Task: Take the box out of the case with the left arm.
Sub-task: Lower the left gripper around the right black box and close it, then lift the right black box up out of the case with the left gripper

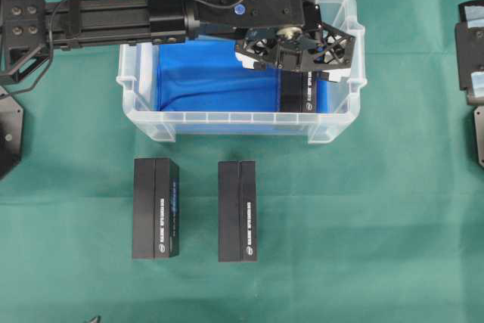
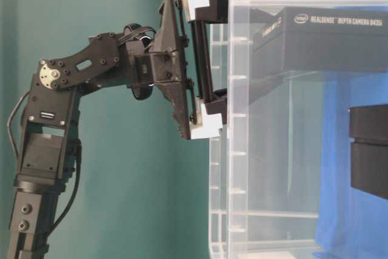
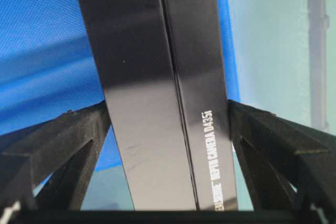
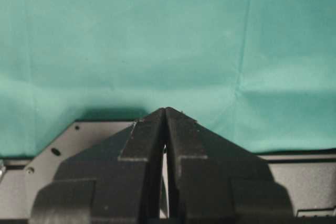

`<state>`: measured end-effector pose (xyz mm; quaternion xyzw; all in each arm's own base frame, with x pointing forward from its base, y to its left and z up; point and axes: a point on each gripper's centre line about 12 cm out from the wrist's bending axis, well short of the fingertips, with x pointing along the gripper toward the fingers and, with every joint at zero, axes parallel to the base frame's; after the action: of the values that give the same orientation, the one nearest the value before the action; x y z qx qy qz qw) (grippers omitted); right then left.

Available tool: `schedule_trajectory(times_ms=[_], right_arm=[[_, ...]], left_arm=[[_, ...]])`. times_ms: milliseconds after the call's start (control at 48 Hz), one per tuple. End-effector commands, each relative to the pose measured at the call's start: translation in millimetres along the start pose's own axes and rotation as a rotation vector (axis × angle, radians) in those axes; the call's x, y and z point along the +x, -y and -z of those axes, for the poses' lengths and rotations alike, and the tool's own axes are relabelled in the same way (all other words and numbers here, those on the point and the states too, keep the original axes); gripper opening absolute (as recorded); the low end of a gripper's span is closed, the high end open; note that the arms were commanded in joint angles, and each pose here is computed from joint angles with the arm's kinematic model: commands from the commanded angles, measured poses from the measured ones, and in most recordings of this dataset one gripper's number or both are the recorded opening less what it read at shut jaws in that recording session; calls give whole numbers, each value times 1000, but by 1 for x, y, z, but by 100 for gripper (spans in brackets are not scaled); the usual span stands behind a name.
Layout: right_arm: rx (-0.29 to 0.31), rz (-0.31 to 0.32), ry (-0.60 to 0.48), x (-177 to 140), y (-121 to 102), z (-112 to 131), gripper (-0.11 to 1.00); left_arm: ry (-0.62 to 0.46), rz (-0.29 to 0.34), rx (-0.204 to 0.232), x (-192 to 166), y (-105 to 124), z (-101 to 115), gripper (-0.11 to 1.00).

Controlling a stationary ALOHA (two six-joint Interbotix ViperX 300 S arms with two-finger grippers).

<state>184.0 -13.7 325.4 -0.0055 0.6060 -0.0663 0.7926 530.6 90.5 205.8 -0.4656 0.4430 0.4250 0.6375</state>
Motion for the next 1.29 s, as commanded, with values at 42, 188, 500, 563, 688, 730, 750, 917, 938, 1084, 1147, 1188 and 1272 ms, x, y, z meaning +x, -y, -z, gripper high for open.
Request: schedule_trajectory(times_ms=[42, 188, 500, 563, 688, 730, 750, 917, 938, 1084, 1147, 1188, 1272], right_arm=[[1, -2, 12, -3, 0, -2, 2], [1, -2, 7, -2, 0, -1, 2], [2, 0, 3, 0, 0, 0, 2], [0, -2, 4, 0, 0, -1, 2], [1, -2, 6, -1, 0, 0, 2], [2, -1, 4, -1, 0, 0, 2], [2, -1, 4, -1, 0, 0, 2], [2, -1, 3, 0, 0, 0, 2], [2, 0, 6, -1, 0, 0, 2], [2, -2, 6, -1, 0, 0, 2], [1, -2, 6, -1, 0, 0, 2], [2, -2, 6, -1, 0, 0, 2], [2, -3, 4, -1, 0, 0, 2]], left_arm=[[7, 30, -1, -9, 2, 1, 90], [2, 24, 0, -5, 0, 2, 90], [2, 26, -9, -3, 0, 3, 90], [3, 27, -32, -3, 0, 2, 89], [5, 40, -76, -3, 1, 3, 71], [6, 50, -83, -3, 2, 3, 63], [8, 57, -85, -3, 3, 2, 63], [-3, 68, -92, -2, 3, 4, 63], [-6, 68, -93, -3, 3, 5, 63], [-9, 65, -95, -5, 2, 7, 63], [-9, 69, -92, -6, 4, 8, 63], [-9, 72, -95, -9, 4, 8, 63], [-7, 78, -99, -17, 4, 8, 63]])
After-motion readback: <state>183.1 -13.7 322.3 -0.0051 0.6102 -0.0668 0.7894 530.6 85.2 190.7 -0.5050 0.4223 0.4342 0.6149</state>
